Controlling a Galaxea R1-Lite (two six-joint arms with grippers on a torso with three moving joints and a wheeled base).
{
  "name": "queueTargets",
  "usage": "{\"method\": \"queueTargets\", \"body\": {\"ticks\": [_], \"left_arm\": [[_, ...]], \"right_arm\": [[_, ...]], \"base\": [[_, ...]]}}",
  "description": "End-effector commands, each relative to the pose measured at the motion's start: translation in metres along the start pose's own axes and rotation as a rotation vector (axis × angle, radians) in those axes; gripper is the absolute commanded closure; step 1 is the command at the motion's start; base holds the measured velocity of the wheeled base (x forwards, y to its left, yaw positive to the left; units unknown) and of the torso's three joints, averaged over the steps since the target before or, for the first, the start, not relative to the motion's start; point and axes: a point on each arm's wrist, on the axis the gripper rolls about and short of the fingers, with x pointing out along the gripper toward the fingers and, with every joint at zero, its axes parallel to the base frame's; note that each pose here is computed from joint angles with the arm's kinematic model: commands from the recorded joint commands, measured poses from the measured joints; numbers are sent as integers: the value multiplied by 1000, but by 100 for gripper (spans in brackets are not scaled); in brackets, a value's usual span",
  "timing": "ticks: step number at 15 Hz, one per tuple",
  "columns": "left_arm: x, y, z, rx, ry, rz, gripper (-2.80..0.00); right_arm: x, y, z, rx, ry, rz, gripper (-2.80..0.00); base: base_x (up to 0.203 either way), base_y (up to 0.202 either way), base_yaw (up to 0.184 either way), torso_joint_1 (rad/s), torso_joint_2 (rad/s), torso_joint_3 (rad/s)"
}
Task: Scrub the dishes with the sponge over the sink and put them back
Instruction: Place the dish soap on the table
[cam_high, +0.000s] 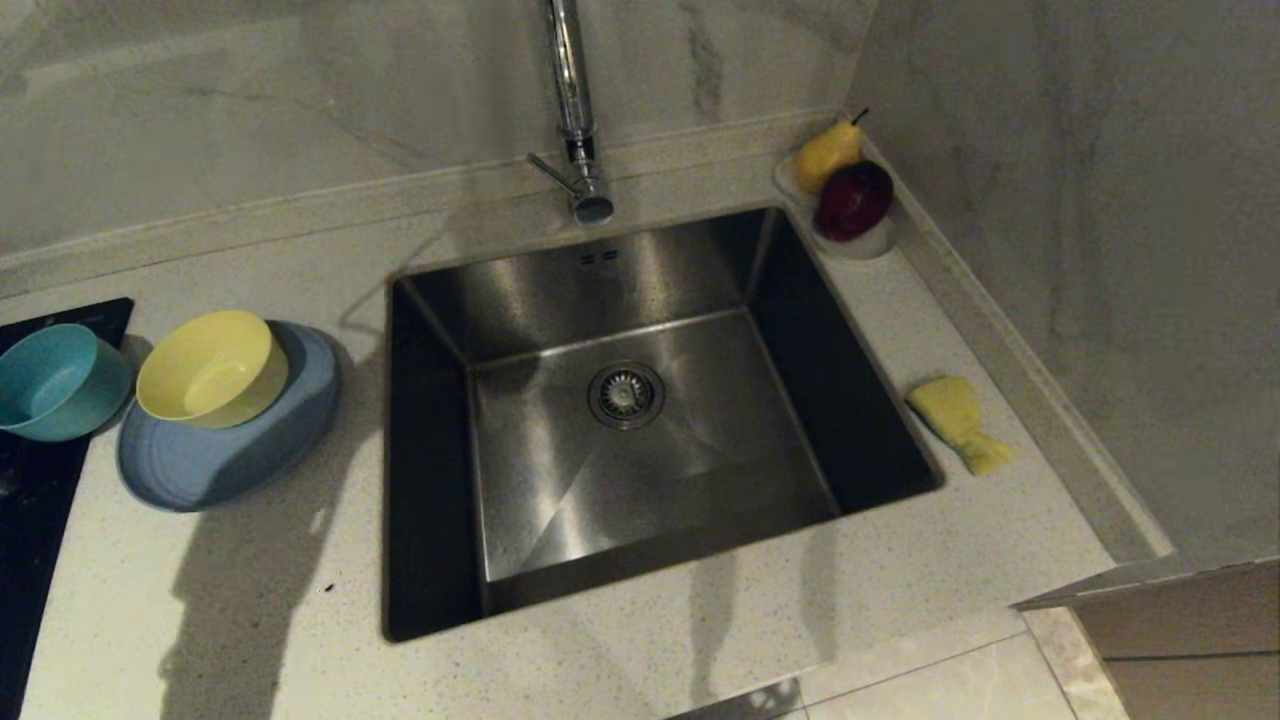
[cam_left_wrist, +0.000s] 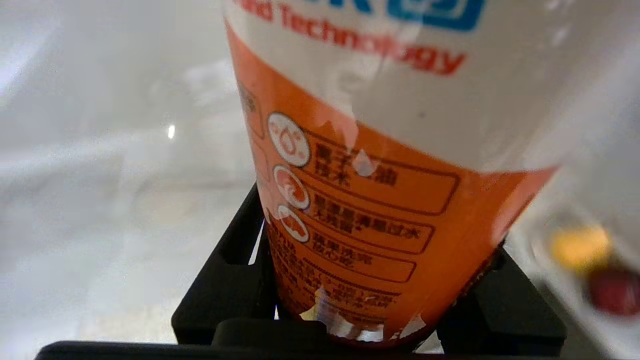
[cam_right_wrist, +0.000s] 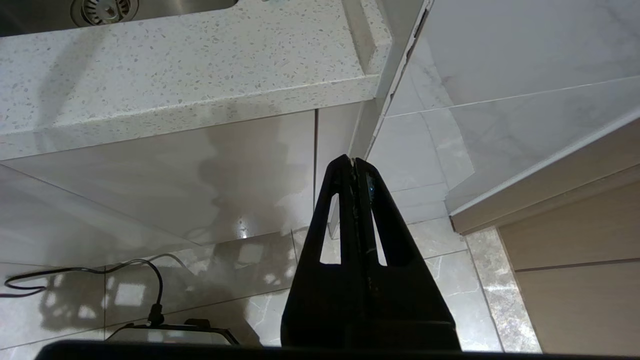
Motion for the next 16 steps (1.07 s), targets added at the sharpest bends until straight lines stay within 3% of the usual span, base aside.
{"method": "queueTargets", "body": {"ticks": [1,4,6,9,11,14,16], "left_arm": [[-7,38,9,-92,-29,109,0],[-5,66,4,-102,-42,199,0],[-3,84,-3,-65,-40,251,0],[0,106,-12,-65,-37,283,0],[2,131,-28,-38,22,328,0],[-1,152,-43,-71,85,279,0],[-7,173,-61,-48,150,296,0]], "right_arm": [[0,0,0,0,-1,1,0],[0,0,0,0,-2,1,0],[0,0,0,0,-2,1,0],[0,0,0,0,-1,1,0],[0,0,0,0,-2,1,0],[0,0,0,0,-2,1,0],[0,0,0,0,0,1,0]], "base": [[0,0,0,0,0,0],[0,0,0,0,0,0],[0,0,0,0,0,0],[0,0,0,0,0,0],[0,0,0,0,0,0],[0,0,0,0,0,0],[0,0,0,0,0,0]]}}
